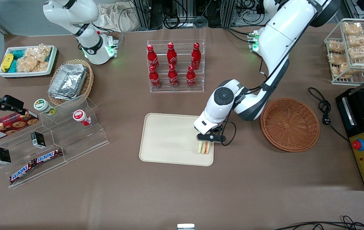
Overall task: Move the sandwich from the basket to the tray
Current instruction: 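Carry the sandwich over the cream tray and lower it, then open the left gripper to release the sandwich on the tray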
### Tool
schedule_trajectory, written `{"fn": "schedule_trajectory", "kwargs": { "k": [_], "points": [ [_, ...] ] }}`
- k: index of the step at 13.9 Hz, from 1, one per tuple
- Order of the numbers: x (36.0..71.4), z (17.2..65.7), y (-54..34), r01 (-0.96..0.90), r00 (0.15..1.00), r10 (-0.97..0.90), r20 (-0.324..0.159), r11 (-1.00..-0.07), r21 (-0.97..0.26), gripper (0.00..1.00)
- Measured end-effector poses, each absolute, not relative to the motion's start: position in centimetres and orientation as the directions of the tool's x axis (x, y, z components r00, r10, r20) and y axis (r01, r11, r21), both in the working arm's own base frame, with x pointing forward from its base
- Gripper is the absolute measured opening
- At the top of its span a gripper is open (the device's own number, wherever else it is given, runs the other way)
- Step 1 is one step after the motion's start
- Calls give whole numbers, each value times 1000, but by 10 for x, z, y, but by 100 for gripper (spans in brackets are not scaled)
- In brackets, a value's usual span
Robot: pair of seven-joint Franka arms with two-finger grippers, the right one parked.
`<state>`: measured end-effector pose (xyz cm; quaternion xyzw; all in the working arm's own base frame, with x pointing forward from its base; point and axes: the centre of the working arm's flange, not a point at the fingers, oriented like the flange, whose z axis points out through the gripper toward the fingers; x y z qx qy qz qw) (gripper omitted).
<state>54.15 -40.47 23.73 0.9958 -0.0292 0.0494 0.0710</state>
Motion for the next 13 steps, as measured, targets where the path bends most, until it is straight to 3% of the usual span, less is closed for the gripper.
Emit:
{"fn": "schedule_trajectory", "kwargs": {
  "k": [2,3,9,10,13],
  "points": [
    [541,235,-406,-60,994,-46,100,-989,137,27],
    [541,234,-406,-61,993,-47,105,-990,131,35],
    [556,258,-404,15,988,38,148,-988,152,94],
    [563,274,-399,42,983,69,167,-986,161,99],
    [581,333,-368,109,970,135,203,-985,133,99]
  ]
}}
